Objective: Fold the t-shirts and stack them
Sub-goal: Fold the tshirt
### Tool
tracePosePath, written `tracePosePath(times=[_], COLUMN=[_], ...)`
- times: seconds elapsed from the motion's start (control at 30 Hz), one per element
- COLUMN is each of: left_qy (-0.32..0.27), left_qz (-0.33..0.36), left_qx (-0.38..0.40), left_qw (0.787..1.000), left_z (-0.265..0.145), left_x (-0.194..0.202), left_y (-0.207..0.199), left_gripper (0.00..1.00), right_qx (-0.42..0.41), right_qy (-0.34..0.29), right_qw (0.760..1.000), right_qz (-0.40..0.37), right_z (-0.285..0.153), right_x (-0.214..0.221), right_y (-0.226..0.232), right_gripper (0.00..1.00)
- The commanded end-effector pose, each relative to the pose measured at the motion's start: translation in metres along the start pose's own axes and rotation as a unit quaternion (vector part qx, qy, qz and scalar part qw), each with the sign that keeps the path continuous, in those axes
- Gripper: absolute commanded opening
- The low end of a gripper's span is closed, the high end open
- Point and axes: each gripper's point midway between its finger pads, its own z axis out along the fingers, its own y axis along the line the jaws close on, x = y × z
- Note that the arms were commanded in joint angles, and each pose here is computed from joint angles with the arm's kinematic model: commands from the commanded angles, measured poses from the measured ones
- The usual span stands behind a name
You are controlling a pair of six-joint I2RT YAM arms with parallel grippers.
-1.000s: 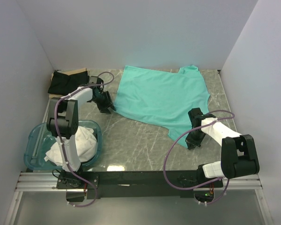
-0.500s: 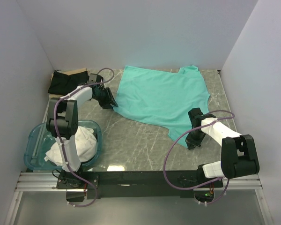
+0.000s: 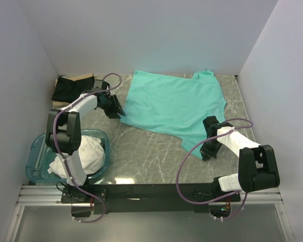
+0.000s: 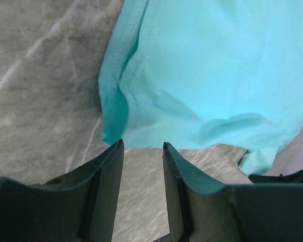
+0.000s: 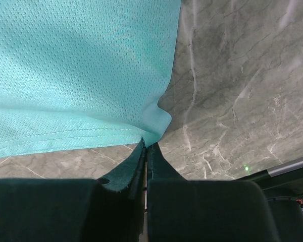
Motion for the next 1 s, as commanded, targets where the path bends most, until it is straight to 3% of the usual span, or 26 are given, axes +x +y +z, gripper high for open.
tracePosePath(times=[0.0, 0.27, 0.53, 0.8, 0.97], left_qy=[0.019, 0.022, -0.048, -0.011, 0.005], left_qz=[0.006, 0.002, 0.011, 0.017, 0.023], left_qx=[0.025, -0.006, -0.036, -0.089, -0.081], left_qw=[0.999, 1.000, 0.998, 0.996, 0.996], left_z=[0.001, 0.010, -0.020, -0.009, -0.004], left_x=[0.006, 0.007, -0.009, 0.009, 0.015], left_y=[-0.009, 0.003, 0.006, 0.036, 0.036], left_gripper=[0.43, 0.43, 0.44, 0.43, 0.42], right_qx=[0.000, -0.003, -0.008, -0.008, -0.009], right_qy=[-0.014, -0.018, -0.015, -0.014, -0.014], right_qw=[1.000, 1.000, 1.000, 1.000, 1.000], right_qz=[-0.003, 0.000, 0.006, 0.005, 0.005], right_z=[-0.006, -0.008, -0.006, -0.005, -0.005], right_x=[-0.007, -0.006, -0.005, -0.002, -0.003], right_y=[0.001, 0.000, 0.002, 0.000, 0.001], right_gripper=[0.00, 0.00, 0.00, 0.00, 0.00])
